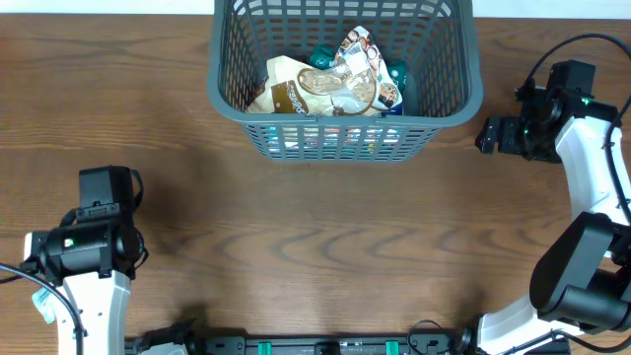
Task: Pack container
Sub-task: 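Move the left gripper down to the light-blue wet wipes pack and grasp it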
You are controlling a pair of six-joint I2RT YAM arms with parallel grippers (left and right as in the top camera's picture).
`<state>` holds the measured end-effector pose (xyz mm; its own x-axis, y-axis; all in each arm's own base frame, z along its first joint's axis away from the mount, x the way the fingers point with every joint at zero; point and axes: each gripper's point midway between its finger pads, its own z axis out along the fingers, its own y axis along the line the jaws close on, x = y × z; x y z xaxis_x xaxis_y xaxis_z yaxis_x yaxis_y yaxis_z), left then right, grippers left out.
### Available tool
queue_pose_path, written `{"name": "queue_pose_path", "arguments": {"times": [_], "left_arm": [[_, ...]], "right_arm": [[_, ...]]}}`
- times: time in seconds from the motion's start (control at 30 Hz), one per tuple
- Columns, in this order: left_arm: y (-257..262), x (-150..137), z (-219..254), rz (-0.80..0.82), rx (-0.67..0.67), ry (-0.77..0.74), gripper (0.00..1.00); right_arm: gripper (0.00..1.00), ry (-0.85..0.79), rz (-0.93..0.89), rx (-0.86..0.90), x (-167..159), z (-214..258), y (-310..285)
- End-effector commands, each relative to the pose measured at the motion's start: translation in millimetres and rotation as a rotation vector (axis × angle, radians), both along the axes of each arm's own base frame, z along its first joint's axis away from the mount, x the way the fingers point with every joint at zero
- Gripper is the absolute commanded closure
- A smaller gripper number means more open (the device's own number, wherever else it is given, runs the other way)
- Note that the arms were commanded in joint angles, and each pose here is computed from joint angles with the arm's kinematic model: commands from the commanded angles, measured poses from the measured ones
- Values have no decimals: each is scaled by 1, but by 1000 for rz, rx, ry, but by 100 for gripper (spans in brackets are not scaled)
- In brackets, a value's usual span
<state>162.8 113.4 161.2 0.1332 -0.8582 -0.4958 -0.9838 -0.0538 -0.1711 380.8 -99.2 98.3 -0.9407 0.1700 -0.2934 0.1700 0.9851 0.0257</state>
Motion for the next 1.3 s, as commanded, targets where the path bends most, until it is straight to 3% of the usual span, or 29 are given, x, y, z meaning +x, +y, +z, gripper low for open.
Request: {"name": "queue_pose_path", "arguments": {"times": [0.0,0.53,1.27], "left_arm": [[4,0,-4,39,-24,-31,1],[54,-2,-22,165,-179,-175,1],[104,-29,-103,422,-360,-39,1]], "right_arm": [[1,-7,24,-3,-1,4,3],[1,2,42,-6,-3,3,4],[1,34,41,4,-10,1,6]]}}
